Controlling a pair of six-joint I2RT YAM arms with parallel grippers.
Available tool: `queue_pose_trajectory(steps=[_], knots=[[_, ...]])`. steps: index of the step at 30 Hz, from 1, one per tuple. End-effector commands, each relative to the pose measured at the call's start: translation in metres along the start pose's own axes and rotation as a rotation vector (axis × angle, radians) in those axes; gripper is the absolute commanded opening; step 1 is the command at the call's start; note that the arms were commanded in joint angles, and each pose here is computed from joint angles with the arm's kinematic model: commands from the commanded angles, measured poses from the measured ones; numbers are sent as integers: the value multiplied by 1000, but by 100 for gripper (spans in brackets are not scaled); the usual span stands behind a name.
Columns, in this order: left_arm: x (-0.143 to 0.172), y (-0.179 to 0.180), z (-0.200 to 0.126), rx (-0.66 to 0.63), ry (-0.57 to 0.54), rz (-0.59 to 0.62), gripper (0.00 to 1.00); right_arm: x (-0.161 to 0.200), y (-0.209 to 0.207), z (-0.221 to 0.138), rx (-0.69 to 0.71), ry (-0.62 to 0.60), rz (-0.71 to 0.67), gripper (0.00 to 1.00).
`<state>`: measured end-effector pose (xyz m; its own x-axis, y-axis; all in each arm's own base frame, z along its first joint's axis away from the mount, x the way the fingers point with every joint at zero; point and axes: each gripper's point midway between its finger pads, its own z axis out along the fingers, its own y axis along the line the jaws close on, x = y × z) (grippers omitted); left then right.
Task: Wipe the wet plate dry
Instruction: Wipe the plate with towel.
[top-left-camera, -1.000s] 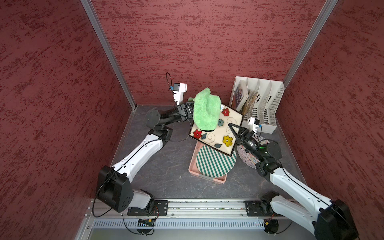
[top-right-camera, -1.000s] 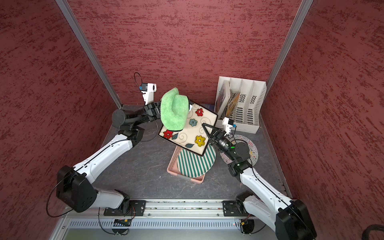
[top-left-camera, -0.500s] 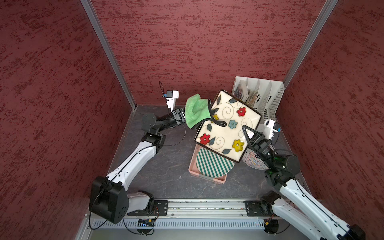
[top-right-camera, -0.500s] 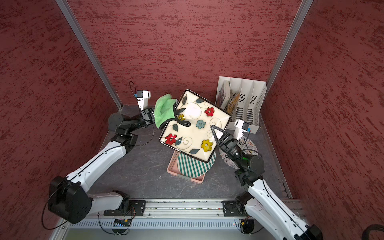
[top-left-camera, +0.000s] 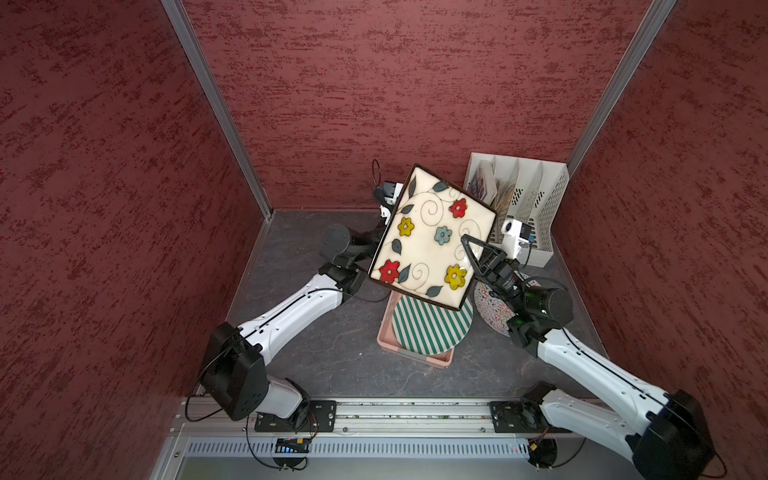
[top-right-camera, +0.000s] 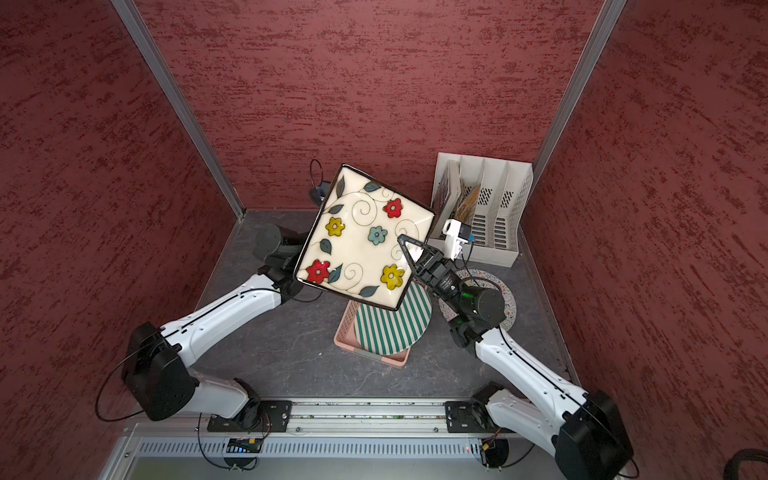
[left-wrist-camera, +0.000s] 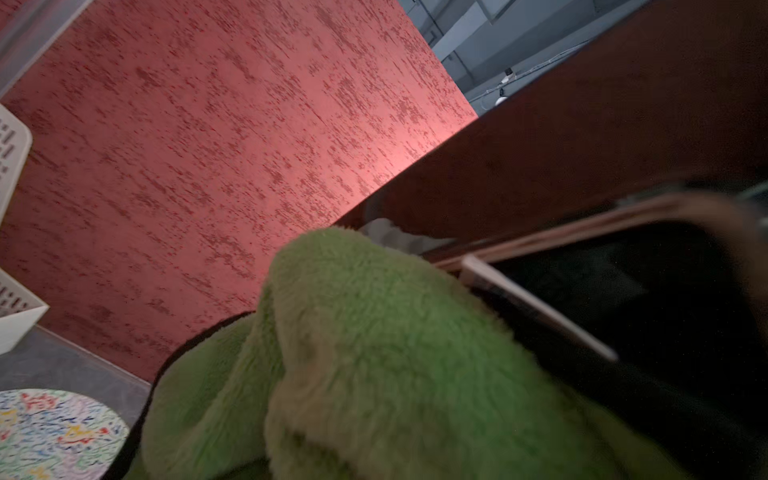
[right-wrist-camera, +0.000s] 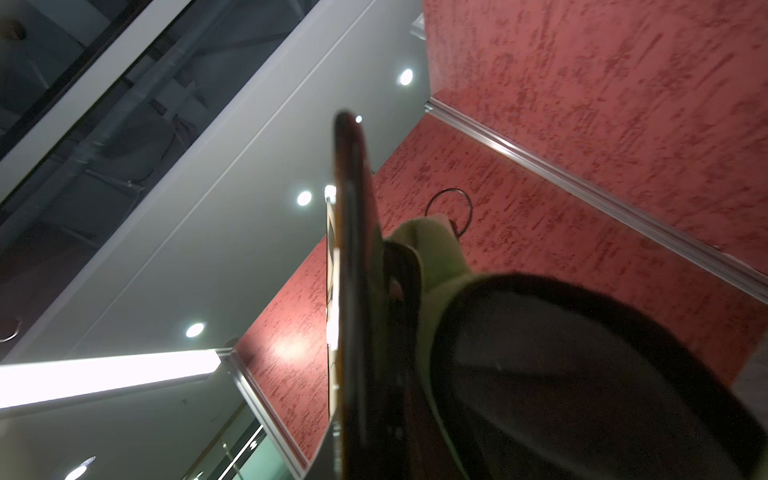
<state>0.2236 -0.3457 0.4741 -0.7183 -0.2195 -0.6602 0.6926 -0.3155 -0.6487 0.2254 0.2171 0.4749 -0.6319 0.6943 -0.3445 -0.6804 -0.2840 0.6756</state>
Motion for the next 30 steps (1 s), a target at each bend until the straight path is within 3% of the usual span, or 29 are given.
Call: queue_pose_trajectory(steps=[1, 4, 7, 12, 16, 21, 26, 30], knots=[[41, -21, 11, 123, 97, 39, 0, -48, 16, 10, -40, -198, -21, 0], [42, -18, -1, 128, 64, 19, 0, -78, 23, 3, -20, -278, -68, 0], [24, -24, -18, 104, 19, 52, 0, -85, 23, -9, -5, -296, -93, 0], [-22, -53, -43, 78, -67, 146, 0, -53, 7, -22, 55, -180, -101, 0], [-36, -59, -35, 66, -70, 173, 0, 1, -1, -6, 6, -32, -57, 0], [-4, -41, -17, 123, -10, 90, 0, -12, -5, 11, -7, -94, -48, 0], [55, -15, -13, 131, 40, -11, 0, -68, 0, 22, 51, -239, -126, 0], [87, -2, -32, 101, 49, -44, 0, -111, -13, 4, 174, -357, -189, 0]])
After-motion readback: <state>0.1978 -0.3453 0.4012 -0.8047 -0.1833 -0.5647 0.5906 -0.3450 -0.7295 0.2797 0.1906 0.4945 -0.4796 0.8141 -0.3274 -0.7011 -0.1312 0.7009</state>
